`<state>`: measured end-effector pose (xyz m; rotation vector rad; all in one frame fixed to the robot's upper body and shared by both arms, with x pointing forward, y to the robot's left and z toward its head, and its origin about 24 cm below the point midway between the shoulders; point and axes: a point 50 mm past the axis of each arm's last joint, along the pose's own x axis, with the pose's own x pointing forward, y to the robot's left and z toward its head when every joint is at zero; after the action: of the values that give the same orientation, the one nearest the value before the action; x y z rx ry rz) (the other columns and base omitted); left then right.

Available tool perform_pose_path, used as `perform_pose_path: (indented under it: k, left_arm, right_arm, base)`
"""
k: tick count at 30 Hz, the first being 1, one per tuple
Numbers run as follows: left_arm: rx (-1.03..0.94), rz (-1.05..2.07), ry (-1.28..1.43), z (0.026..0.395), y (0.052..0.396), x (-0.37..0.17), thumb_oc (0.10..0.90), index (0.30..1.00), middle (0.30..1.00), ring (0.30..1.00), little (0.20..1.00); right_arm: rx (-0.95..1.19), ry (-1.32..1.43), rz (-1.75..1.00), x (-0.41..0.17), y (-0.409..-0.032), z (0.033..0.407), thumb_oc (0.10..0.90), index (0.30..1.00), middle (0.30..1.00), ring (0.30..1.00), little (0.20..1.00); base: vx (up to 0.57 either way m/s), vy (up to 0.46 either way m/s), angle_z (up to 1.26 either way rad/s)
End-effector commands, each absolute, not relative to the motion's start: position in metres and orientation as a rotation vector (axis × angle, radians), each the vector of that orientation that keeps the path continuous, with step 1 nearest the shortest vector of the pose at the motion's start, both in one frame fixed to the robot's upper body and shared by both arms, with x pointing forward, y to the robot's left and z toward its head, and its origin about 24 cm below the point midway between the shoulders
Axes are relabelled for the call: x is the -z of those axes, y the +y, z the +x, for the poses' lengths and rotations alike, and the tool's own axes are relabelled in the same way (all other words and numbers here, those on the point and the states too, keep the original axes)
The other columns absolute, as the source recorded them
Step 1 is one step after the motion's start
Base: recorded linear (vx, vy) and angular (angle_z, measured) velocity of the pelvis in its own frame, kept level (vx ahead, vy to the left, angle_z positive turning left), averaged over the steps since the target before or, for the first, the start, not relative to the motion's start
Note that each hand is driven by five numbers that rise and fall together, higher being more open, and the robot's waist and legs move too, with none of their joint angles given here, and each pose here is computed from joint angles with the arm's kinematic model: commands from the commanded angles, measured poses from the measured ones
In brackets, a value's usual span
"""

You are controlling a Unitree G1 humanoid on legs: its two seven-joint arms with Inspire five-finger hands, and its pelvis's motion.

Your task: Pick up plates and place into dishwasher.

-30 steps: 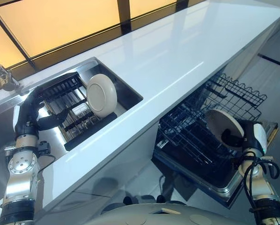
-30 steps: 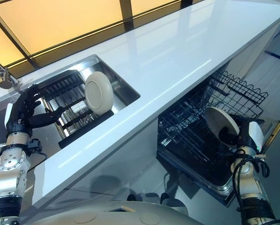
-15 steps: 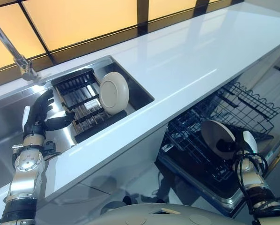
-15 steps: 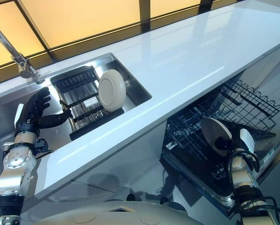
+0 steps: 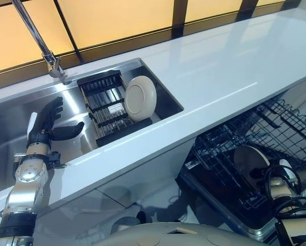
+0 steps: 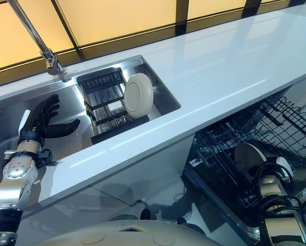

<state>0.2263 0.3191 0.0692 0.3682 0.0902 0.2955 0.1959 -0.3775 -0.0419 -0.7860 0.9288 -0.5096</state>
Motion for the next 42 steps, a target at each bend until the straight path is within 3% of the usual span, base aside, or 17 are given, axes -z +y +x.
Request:
perform_pose_path:
  k: [1,16,25,38,42]
  left_arm:
    - [-0.256,0.4,-0.165,0.253,0.312,-0.127,0.8,0.9,0.9,0.9,0.9]
    - [-0.258,0.367,-0.158,0.249,0.308,-0.119,0.8,0.9,0.9,0.9,0.9]
    - [-0.277,0.354,-0.164,0.247,0.314,-0.121,0.8,0.9,0.9,0.9,0.9]
    - [-0.272,0.356,-0.192,0.246,0.317,-0.13,0.8,0.9,0.9,0.9,0.9]
    - [-0.24,0.42,-0.257,0.247,0.313,-0.141,0.8,0.9,0.9,0.9,0.9]
  right_arm:
    - [0.522,0.817,-0.95,-0.007,-0.401,0.23,0.8,0.9,0.9,0.9,0.9]
    - [0.581,0.341,-1.021,-0.087,-0.379,0.271,0.8,0.9,0.9,0.9,0.9]
    - [0.681,-0.023,-1.006,-0.151,-0.373,0.259,0.8,0.9,0.9,0.9,0.9]
    - [0.731,-0.225,-0.962,-0.181,-0.36,0.247,0.8,0.9,0.9,0.9,0.9]
    - [0.629,-0.35,-0.776,-0.186,-0.339,0.248,0.8,0.9,0.9,0.9,0.9]
  base:
    - [0.0,0.0,0.0]
    - [-0.02,0.023,-0.03]
    - [-0.06,0.056,-0.11]
    - [-0.04,0.05,-0.09]
    - [-0.01,0.043,-0.06]
